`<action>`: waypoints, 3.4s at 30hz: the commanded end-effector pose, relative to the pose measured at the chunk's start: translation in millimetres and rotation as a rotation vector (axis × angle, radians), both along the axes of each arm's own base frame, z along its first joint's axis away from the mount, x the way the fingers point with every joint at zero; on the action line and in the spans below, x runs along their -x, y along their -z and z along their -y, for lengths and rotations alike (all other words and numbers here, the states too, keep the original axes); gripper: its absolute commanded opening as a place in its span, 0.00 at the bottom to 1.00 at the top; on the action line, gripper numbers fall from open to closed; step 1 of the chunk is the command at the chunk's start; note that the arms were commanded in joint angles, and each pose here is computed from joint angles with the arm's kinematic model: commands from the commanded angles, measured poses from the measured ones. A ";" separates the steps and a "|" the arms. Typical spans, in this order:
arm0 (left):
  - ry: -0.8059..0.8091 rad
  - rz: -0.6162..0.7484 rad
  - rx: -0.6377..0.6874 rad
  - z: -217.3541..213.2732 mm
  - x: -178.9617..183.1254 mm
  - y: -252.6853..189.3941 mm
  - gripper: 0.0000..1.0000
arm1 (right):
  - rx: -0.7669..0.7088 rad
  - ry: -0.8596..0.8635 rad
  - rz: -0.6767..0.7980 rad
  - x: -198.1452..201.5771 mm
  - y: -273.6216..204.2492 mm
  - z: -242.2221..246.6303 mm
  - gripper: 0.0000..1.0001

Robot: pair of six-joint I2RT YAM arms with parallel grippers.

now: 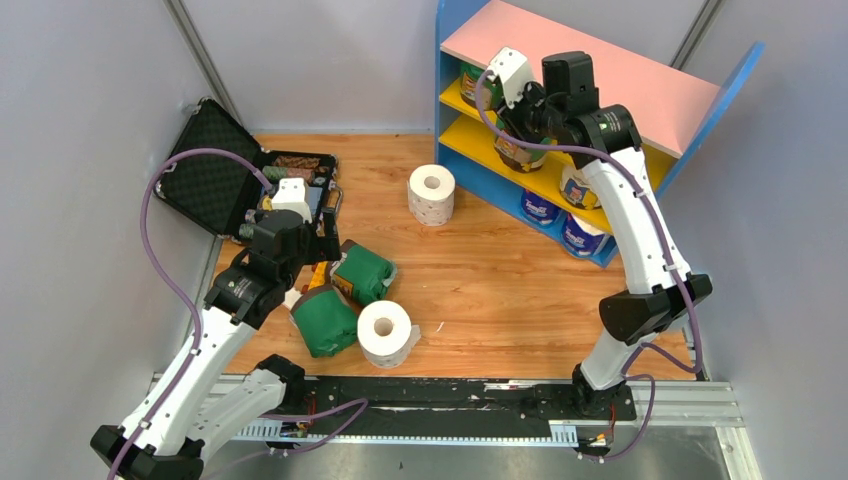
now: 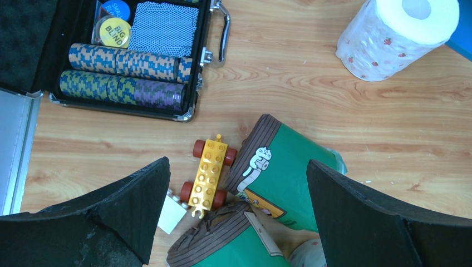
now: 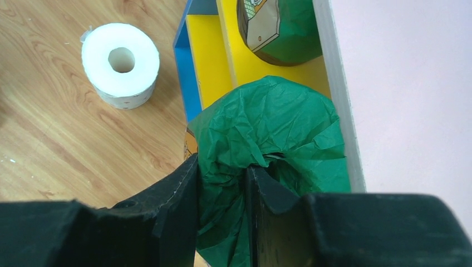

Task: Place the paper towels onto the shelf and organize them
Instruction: Place the paper towel on the shelf.

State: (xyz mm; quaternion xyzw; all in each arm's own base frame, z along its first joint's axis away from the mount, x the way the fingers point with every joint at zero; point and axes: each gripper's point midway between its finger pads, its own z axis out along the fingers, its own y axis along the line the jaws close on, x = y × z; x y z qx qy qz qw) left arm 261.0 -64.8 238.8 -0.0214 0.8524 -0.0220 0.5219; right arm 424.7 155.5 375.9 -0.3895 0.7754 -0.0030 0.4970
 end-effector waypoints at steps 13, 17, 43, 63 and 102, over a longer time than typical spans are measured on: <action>-0.008 0.030 0.006 -0.8 -4.4 -5.7 1.00 | 0.085 0.180 0.371 -32.7 -76.0 42.0 0.35; -0.008 0.031 0.007 -0.8 -4.1 -5.9 1.00 | 0.087 0.186 0.378 -31.0 -72.0 44.2 0.39; -0.007 0.033 0.008 -1.0 -3.3 -6.5 1.00 | 0.029 0.408 0.504 -30.3 -63.0 75.6 0.56; -0.004 0.033 0.012 0.0 -3.5 -6.7 1.00 | 0.063 0.336 0.567 -18.6 -59.3 56.8 0.84; -0.025 0.080 0.017 -7.4 1.6 -18.5 1.00 | -0.805 0.578 0.396 25.8 -5.7 47.0 0.91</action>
